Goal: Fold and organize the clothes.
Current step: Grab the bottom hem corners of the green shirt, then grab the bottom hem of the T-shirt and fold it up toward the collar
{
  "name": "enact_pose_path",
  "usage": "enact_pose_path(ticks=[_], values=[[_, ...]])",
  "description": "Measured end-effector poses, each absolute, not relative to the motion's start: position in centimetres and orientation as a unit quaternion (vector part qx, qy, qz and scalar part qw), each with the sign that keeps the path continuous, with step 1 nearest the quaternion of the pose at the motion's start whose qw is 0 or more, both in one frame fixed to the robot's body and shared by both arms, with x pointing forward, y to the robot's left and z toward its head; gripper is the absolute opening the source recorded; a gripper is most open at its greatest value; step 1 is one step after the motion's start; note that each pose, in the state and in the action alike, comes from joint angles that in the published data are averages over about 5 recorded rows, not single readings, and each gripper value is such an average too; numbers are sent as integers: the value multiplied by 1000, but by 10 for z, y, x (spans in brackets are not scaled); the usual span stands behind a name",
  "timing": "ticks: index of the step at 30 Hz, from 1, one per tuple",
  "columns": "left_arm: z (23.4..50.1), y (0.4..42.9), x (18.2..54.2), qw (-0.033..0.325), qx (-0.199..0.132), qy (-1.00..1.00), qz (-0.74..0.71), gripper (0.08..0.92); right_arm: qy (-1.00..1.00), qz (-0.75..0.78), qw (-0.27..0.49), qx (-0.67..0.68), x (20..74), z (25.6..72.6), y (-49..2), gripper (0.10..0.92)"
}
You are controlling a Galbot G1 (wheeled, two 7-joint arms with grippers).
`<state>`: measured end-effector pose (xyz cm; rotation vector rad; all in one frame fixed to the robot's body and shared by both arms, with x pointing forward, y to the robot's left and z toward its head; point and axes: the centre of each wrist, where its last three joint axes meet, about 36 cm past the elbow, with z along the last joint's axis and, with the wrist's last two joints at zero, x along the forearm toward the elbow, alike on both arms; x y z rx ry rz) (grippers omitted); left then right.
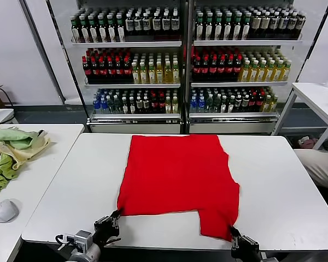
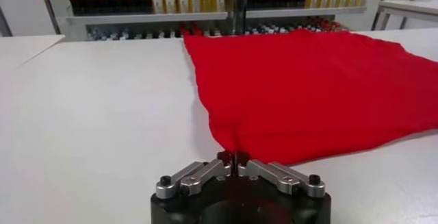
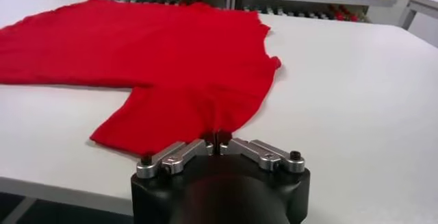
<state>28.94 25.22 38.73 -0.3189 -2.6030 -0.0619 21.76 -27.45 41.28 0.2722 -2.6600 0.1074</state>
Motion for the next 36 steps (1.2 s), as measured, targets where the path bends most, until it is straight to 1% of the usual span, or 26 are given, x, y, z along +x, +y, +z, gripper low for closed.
enact_pose_path(ticks=[4,11,18,24,30,36], values=[[397,252,279,251,-118,-960,-22,94,-969,40,219,107,209,429,-277,120],[423,256,255,240,-110,-964,-26,94,-970,42,208,115,190,454,-275,120],[440,255,225,246,-94,-964,-29,94,-972,43,198,119,182,470,-271,120],[456,254,212,246,-85,-965,-32,94,-974,42,188,121,185,477,-268,120],[461,253,216,232,-83,-969,-28,94,-978,41,170,117,204,479,-266,120],[455,257,244,209,-90,-974,-12,94,-982,42,152,106,233,474,-266,120]])
